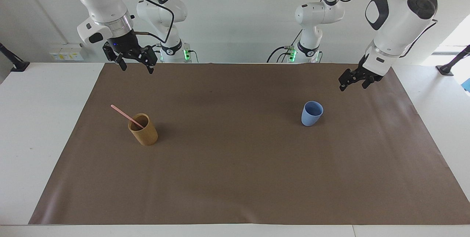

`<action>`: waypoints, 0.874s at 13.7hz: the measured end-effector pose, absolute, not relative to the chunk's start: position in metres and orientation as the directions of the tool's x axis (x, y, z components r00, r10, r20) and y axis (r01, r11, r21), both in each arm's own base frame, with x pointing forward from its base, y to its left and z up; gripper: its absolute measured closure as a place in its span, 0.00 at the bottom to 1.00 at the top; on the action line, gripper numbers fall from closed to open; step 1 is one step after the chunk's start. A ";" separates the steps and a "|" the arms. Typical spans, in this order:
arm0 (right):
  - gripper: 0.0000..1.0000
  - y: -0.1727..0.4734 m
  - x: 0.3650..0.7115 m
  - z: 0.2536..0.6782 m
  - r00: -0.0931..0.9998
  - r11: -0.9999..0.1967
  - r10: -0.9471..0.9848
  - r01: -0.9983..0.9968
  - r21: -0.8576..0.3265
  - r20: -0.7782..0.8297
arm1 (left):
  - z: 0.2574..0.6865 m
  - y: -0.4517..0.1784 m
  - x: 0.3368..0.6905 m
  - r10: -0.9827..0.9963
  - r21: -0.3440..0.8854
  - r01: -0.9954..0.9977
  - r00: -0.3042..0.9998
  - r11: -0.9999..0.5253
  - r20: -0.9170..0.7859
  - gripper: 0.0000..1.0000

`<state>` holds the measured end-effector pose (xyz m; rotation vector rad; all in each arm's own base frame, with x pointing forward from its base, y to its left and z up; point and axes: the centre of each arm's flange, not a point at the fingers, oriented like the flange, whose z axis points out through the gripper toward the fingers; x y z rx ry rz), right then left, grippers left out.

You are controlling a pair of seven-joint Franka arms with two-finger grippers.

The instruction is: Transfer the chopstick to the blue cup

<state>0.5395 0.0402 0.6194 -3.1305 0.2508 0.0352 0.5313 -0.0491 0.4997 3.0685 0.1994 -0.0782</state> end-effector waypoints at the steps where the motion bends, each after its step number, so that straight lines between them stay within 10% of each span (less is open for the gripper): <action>1: 0.00 0.040 0.540 0.619 0.987 -0.987 -0.159 -0.159 0.001 -0.023 | 0.483 -0.055 0.530 0.142 0.065 0.145 0.988 -0.987 -0.055 0.00; 12: 0.00 0.039 0.539 0.616 0.990 -0.990 -0.138 -0.138 0.002 -0.030 | 0.377 -0.107 0.514 0.203 0.063 0.207 0.977 -0.976 -0.070 0.00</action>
